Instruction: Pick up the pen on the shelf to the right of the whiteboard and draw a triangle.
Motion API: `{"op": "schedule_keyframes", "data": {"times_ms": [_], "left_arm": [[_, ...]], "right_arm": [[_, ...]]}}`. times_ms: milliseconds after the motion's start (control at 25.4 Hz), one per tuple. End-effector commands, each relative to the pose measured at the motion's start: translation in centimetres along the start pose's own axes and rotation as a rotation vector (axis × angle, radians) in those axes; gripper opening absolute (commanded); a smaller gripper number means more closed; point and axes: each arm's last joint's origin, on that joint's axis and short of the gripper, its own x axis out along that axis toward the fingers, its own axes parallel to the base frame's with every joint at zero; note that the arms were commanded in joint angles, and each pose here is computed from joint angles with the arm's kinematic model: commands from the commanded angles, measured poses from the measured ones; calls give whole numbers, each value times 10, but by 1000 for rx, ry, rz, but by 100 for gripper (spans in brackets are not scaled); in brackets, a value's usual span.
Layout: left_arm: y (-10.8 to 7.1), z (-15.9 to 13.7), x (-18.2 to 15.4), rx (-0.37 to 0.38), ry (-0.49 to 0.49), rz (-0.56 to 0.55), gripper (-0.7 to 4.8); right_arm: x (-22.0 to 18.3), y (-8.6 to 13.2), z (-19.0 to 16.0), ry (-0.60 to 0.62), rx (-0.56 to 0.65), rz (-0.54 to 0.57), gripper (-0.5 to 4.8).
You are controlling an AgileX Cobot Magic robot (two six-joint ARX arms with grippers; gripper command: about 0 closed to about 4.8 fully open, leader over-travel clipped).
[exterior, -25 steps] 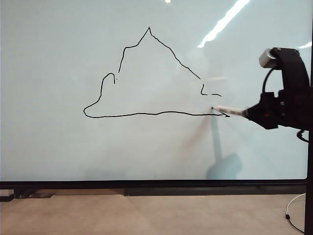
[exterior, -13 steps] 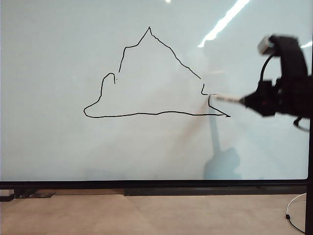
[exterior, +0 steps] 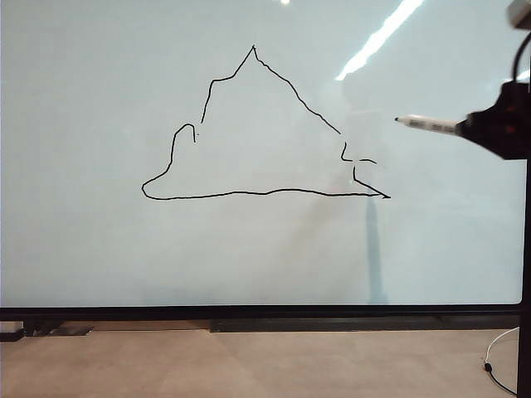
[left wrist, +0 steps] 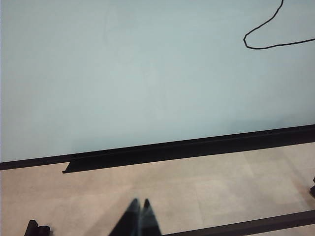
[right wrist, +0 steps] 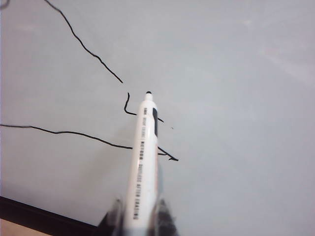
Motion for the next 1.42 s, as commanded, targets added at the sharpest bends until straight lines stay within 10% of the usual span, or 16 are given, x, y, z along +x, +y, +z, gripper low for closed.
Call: {"op": "schedule_keyframes", "data": {"times_ms": [39, 1415], "left_arm": [[0, 2, 0, 2, -12, -2, -5], [0, 2, 0, 2, -12, -2, -5]], "right_arm": [[-15, 2, 7, -53, 47, -23, -9], [-76, -40, 21, 41, -61, -222, -9]]}}
